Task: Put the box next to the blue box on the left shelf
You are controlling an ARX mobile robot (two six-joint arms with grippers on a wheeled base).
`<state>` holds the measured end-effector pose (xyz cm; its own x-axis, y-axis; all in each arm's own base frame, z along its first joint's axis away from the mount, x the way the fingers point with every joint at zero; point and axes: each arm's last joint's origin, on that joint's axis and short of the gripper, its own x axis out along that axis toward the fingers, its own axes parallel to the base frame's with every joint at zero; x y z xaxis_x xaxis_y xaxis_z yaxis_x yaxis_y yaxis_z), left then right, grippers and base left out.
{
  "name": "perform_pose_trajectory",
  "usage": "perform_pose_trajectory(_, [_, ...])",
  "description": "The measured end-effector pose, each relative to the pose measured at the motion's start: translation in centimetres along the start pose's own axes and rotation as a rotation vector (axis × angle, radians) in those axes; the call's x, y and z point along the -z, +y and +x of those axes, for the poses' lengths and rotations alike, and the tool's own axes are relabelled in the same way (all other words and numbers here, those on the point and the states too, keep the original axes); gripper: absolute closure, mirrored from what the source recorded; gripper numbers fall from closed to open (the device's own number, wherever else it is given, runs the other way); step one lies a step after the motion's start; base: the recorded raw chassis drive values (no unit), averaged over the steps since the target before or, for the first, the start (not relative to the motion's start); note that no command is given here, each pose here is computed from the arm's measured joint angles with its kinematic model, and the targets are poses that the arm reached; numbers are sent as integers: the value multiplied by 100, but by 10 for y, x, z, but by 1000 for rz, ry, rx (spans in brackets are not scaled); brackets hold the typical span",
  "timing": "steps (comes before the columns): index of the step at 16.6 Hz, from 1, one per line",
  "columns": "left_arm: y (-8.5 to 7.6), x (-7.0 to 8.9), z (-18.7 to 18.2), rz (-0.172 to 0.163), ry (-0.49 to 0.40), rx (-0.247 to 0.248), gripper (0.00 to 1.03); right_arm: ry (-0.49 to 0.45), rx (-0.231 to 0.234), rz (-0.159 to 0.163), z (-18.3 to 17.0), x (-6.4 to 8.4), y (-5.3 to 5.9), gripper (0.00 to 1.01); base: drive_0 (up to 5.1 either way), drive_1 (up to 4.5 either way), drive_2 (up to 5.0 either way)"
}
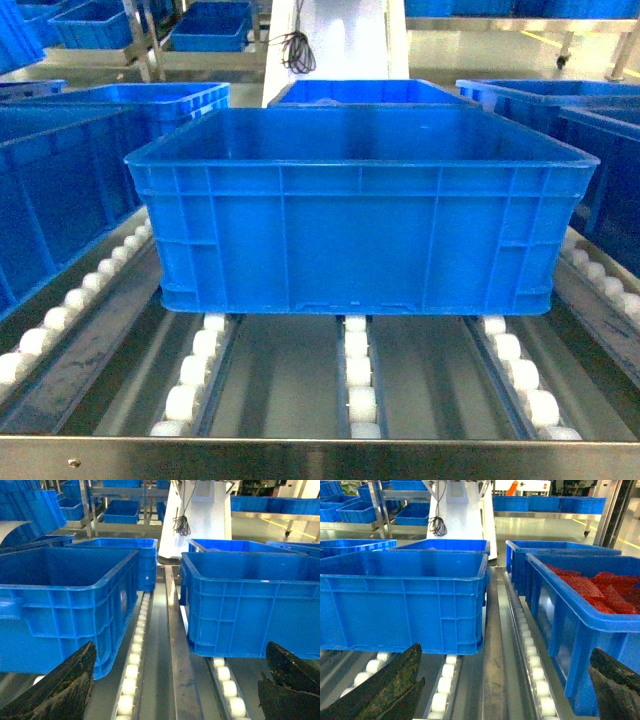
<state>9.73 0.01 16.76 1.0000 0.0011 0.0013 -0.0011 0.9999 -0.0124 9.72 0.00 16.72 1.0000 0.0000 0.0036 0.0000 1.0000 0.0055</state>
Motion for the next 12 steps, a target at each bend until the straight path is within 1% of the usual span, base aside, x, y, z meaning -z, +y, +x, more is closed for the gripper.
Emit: perform_pose_trajectory(12, [0,0,0,1,0,0,5,0,0,0,0,0,0,3,0,0,0])
